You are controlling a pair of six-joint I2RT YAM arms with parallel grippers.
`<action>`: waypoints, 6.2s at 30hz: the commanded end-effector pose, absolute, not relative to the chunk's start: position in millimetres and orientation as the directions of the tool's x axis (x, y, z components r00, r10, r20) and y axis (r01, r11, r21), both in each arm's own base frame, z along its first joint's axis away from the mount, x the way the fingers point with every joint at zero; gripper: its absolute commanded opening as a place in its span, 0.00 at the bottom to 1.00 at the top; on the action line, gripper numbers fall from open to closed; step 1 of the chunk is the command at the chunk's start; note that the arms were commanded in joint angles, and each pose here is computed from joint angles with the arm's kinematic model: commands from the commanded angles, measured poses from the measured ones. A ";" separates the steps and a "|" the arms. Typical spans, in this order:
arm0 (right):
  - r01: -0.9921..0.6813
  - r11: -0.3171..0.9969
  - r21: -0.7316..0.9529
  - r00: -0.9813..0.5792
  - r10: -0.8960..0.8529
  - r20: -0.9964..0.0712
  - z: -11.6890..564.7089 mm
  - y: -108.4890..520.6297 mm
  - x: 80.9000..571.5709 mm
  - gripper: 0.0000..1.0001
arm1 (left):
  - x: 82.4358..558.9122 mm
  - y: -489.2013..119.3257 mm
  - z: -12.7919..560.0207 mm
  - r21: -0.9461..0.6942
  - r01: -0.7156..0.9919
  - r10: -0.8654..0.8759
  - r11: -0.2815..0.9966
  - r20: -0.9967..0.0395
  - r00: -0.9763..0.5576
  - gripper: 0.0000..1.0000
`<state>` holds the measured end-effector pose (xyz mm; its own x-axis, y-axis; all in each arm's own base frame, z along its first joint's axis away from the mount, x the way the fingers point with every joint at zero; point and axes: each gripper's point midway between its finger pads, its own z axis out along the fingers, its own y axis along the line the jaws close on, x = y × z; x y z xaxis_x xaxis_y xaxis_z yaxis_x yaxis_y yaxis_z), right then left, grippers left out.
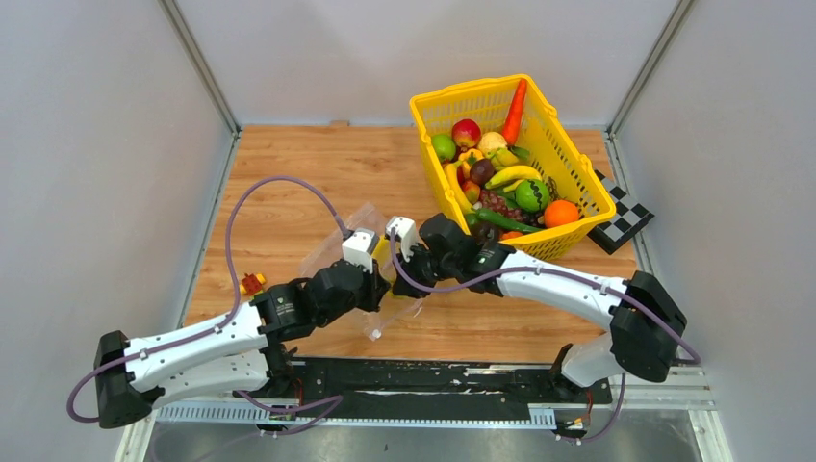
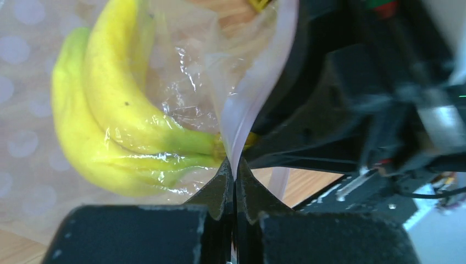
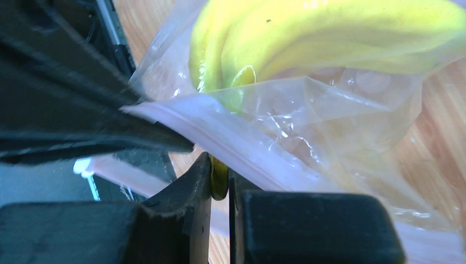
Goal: Place the food in the zip-top bag and seal the zipper
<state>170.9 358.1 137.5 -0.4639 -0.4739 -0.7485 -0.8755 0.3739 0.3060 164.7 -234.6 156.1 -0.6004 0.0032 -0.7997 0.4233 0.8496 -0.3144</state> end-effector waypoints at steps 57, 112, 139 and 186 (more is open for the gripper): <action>-0.160 0.983 -0.091 -0.426 -0.152 -0.892 252.1 93.0 437.5 0.71 | 187.1 -218.6 244.7 -0.318 0.364 -0.124 0.875 -0.876 -0.467 0.00; -0.616 0.758 -0.216 -0.041 -0.304 -0.952 309.1 134.6 456.0 0.13 | 182.6 -208.6 236.2 -0.317 0.356 -0.123 0.879 -0.872 -0.474 0.00; -0.782 0.585 0.215 -0.214 0.071 -0.974 351.7 176.3 305.3 0.16 | 176.6 -209.4 233.7 -0.353 0.368 -0.143 0.860 -0.859 -0.491 0.00; -0.919 0.057 0.391 -0.395 -0.101 -0.913 341.8 287.2 172.1 0.04 | 171.8 -219.0 253.6 -0.433 0.418 -0.216 0.798 -0.854 -0.473 0.00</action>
<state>170.5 284.1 316.1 -0.4062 -0.1426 -0.9026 -0.9138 0.0575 0.4022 170.2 -214.8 238.6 -0.4955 -0.1622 -0.8533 0.4066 0.8248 -0.3929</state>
